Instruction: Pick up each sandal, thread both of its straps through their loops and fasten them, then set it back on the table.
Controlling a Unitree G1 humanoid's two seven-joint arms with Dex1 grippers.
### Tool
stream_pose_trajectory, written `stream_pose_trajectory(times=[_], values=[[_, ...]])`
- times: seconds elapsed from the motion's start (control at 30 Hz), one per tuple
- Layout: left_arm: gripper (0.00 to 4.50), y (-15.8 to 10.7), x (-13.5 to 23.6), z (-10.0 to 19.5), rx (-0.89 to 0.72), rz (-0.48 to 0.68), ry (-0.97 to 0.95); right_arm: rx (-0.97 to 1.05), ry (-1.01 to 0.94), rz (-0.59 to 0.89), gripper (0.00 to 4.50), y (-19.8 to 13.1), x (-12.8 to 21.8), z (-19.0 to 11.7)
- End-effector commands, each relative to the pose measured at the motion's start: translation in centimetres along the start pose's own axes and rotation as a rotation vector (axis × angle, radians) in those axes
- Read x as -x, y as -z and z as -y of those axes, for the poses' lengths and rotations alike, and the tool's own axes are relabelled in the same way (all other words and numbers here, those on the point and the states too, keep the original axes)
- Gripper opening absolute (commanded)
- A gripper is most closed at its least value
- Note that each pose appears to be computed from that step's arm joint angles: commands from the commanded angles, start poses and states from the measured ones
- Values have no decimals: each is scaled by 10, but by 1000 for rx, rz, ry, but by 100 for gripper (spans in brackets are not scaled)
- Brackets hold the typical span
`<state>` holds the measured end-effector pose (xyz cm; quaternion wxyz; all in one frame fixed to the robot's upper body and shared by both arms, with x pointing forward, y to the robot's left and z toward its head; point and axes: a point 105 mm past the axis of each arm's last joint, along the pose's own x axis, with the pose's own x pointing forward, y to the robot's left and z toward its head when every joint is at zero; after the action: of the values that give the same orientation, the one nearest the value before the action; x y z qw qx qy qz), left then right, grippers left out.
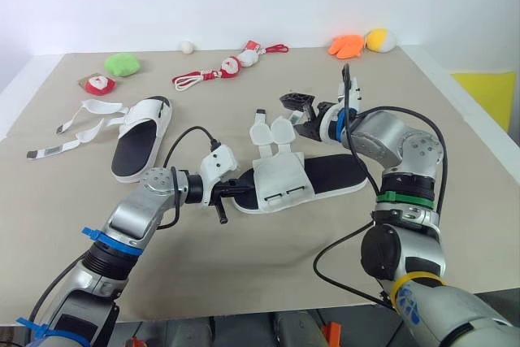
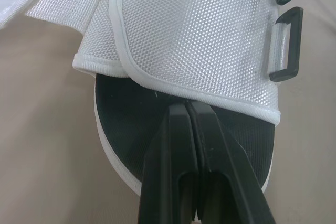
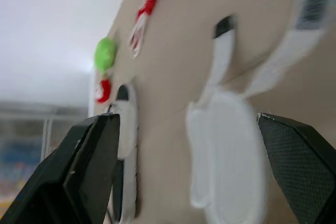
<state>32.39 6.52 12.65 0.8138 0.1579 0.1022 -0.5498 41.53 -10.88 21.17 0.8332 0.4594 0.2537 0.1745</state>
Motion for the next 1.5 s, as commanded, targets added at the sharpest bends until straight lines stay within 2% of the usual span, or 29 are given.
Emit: stream_pose_trajectory(times=[0.03,0.23,0.47,0.8,0.9,0.93,0.97,1.03,1.1,1.17,1.5], values=[[5,7,0,3,8,-33,4,-32,26,83,450,-18,2,-2],[5,8,1,4,13,-33,1,-78,41,90,450,-15,-6,3],[5,6,0,3,8,-31,4,-171,40,73,450,-6,-36,5],[5,6,1,4,9,-31,-4,-205,39,125,450,-14,-53,3],[0,7,2,5,11,-31,-8,-201,37,126,375,-15,-54,3],[0,7,2,5,12,-31,-10,-199,37,123,306,-15,-54,3],[0,7,3,4,13,-31,-12,-197,37,119,283,-14,-55,3],[0,7,3,4,13,-31,-15,-189,38,110,204,-12,-56,4],[0,6,3,4,12,-31,-16,-182,38,100,89,-10,-56,4],[0,6,3,4,12,-30,-18,-178,40,91,5,-9,-56,5],[0,5,2,3,11,-25,-22,-103,32,88,5,-14,-53,1]])
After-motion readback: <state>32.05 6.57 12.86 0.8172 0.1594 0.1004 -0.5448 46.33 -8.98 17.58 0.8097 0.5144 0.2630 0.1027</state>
